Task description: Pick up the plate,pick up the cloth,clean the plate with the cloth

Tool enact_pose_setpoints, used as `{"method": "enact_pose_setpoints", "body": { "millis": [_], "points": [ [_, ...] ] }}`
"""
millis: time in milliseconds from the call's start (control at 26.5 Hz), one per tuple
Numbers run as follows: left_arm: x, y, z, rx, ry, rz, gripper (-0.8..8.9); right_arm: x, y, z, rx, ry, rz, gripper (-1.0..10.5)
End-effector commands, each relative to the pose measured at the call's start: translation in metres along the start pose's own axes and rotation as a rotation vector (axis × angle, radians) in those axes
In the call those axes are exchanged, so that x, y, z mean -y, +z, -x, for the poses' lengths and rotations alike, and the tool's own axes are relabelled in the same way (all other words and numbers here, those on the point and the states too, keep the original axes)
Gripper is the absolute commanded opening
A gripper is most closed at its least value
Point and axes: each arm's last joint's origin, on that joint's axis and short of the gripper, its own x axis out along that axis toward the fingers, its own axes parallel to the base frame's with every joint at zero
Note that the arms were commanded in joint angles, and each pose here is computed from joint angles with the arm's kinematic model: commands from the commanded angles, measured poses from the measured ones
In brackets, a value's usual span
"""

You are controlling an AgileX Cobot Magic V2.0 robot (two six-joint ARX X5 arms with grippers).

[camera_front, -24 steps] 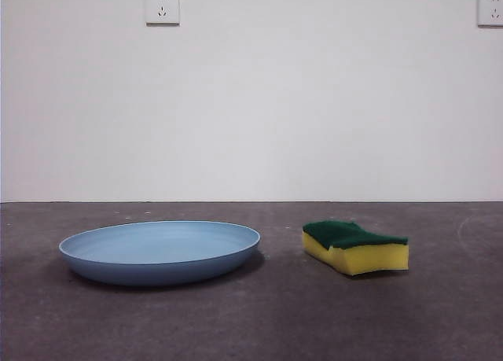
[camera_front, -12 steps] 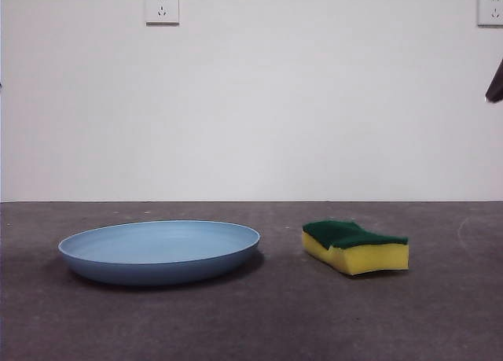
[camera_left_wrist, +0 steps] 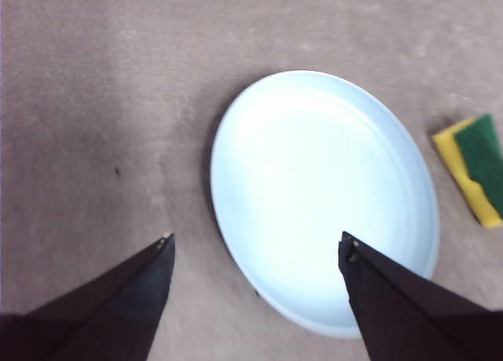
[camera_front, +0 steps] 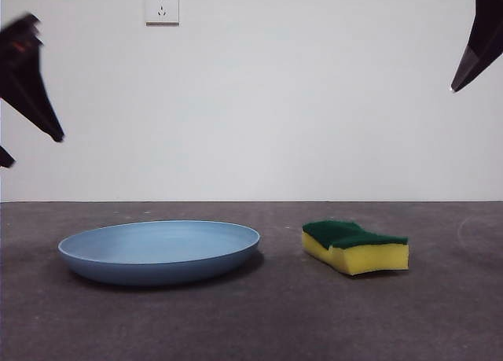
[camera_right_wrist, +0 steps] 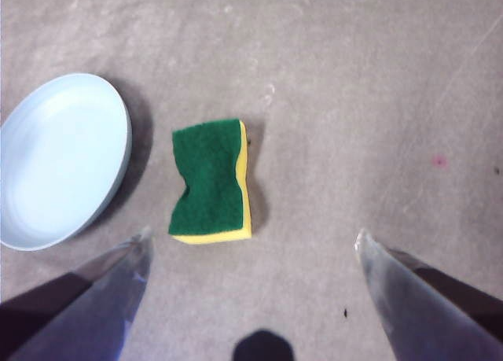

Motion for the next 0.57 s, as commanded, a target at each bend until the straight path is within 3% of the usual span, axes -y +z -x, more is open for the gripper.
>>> {"method": "enact_pose_setpoints", "body": {
  "millis": [38,227,378,567],
  "points": [
    [-0.003,0.013,-0.022,-0.068,0.011,0.003,3.50,0.000,0.000,0.000,-0.007,0.003,0.001,4.4],
    [-0.007,0.029,-0.074,-0.197,0.016,0.017,3.50,0.000,0.000,0.000,-0.007,0.003,0.001,4.4],
    [-0.008,0.020,-0.104,-0.274,0.083,0.002,3.49,0.000,0.000,0.000,-0.007,0.003,0.001,4.4],
    [-0.008,0.011,-0.124,-0.327,0.078,-0.004,3.45,0.000,0.000,0.000,-0.007,0.003,0.001,4.4]
  ]
}}
